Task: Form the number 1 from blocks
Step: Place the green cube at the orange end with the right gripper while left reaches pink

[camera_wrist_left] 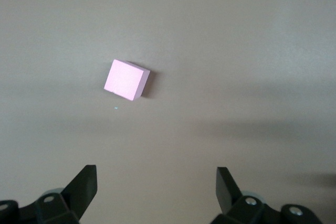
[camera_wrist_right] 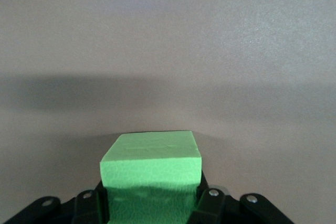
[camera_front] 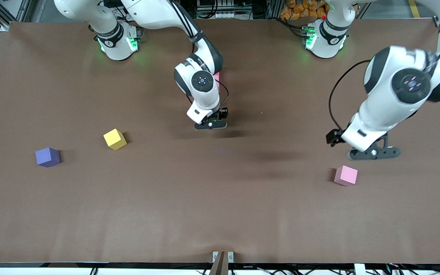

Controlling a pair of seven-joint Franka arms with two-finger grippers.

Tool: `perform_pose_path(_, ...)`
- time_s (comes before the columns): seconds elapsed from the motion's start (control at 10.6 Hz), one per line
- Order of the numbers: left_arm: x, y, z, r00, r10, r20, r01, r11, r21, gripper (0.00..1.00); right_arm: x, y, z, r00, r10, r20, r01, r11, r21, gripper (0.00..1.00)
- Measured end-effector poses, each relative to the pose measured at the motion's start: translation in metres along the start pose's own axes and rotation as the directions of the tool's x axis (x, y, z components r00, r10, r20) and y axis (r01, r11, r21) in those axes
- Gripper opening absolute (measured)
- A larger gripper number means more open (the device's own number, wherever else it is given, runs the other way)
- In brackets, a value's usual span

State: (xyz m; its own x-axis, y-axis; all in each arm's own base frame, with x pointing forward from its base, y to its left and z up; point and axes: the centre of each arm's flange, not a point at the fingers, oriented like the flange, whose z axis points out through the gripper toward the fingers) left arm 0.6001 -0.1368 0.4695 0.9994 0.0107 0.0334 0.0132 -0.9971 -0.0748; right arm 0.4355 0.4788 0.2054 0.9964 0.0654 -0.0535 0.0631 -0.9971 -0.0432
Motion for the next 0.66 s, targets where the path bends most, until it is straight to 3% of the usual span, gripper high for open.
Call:
perform_pose_path(0.19,-0.011,-0.030,-0.037,0.999,-0.025,-0.041,0.023,0.999,-0.046,1.00,-0.001,0.002,0.002,1.000,0.005,0.003,-0.005,1.000,-0.004,0.67)
perform_pose_path(0.47,-0.032,-0.059,-0.091,0.996,-0.033,-0.080,0.028,0.998,-0.063,1.00,0.006,0.004,-0.011,0.999,0.053,-0.013,-0.053,0.999,0.009,1.00)
perform_pose_path(0.66,-0.039,-0.071,-0.115,0.996,-0.005,-0.088,0.000,0.998,-0.058,1.00,0.022,0.017,-0.048,0.998,0.063,-0.013,-0.062,0.998,0.029,1.00)
